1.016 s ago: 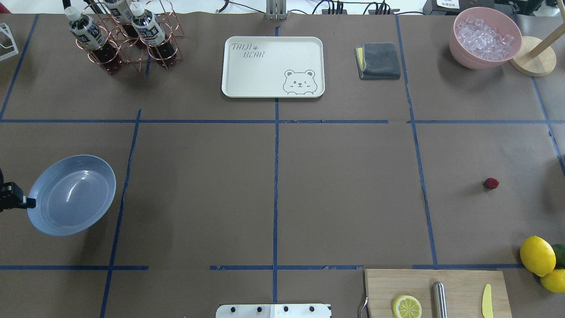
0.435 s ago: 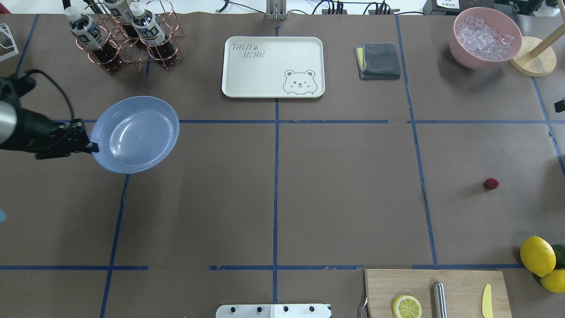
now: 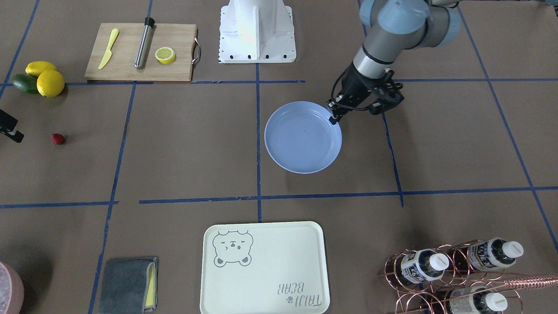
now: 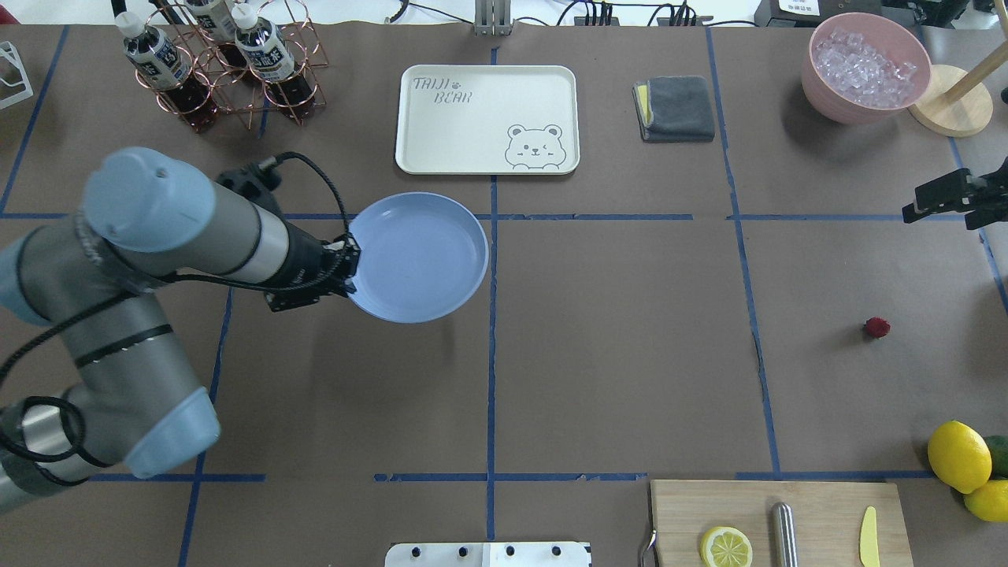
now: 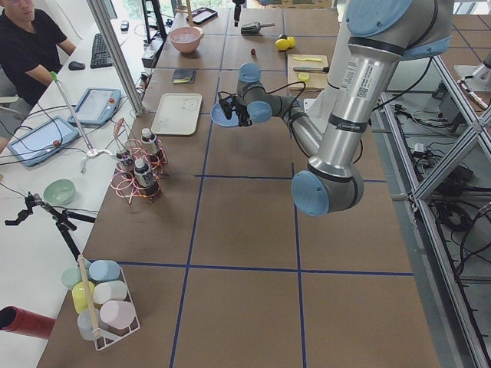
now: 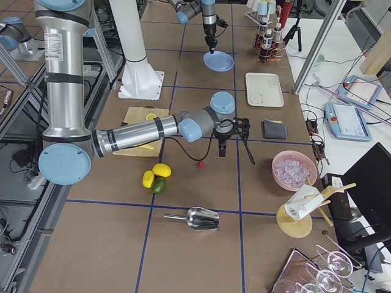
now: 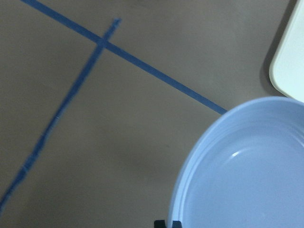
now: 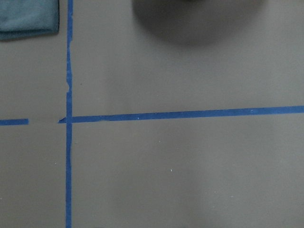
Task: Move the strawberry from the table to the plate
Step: 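Slide the blue plate to table center with left gripper while right arm reaches in, then release the plate and withdraw the left gripper while the right gripper grasps the strawberry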
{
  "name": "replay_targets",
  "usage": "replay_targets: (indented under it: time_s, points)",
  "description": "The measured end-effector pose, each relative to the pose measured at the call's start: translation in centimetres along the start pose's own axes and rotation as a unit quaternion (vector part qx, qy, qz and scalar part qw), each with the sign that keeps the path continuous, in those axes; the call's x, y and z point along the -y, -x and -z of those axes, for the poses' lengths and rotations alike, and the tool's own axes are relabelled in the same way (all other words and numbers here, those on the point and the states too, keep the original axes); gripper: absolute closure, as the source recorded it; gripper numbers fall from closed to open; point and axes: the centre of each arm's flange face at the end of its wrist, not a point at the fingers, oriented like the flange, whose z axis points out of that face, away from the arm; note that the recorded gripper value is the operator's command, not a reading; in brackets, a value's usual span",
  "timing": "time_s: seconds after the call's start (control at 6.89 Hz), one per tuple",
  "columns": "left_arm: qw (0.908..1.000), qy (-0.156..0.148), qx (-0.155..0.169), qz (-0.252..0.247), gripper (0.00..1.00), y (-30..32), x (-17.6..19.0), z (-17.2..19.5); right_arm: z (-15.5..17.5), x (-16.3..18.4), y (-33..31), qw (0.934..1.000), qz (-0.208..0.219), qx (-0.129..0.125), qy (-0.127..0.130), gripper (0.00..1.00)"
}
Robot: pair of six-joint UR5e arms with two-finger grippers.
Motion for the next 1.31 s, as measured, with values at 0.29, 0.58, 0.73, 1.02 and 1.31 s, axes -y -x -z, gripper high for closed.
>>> replay_targets:
  time_s: [0.29,0.58,0.73,1.02,1.31]
  points:
    - [0.9999,0.01,0.01,0.006,1.0,-1.5,-5.1,-3.8,-1.5,-0.8,1.6,0.9999,-0.006,0.0,0.01,0.0]
    - [0.9996,0.022,0.018,0.002,1.0,-2.4,-7.8,-6.1,-2.4,-1.5,3.0,0.9999,0.002,-0.003,0.014,0.0]
    - [0.9995,0.025,0.02,0.0,0.19,-2.5,-8.4,-6.7,-2.4,-1.6,3.3,0.9999,0.003,-0.002,0.013,0.0]
    - [0.9995,0.024,0.018,-0.004,0.0,-2.3,-8.2,-7.0,-3.0,-1.8,3.6,0.9998,0.009,-0.014,0.008,0.0]
    - [0.9998,0.004,0.017,0.008,0.0,-1.9,-5.2,-5.5,-5.0,-3.0,4.8,0.9995,0.009,-0.028,0.009,0.0]
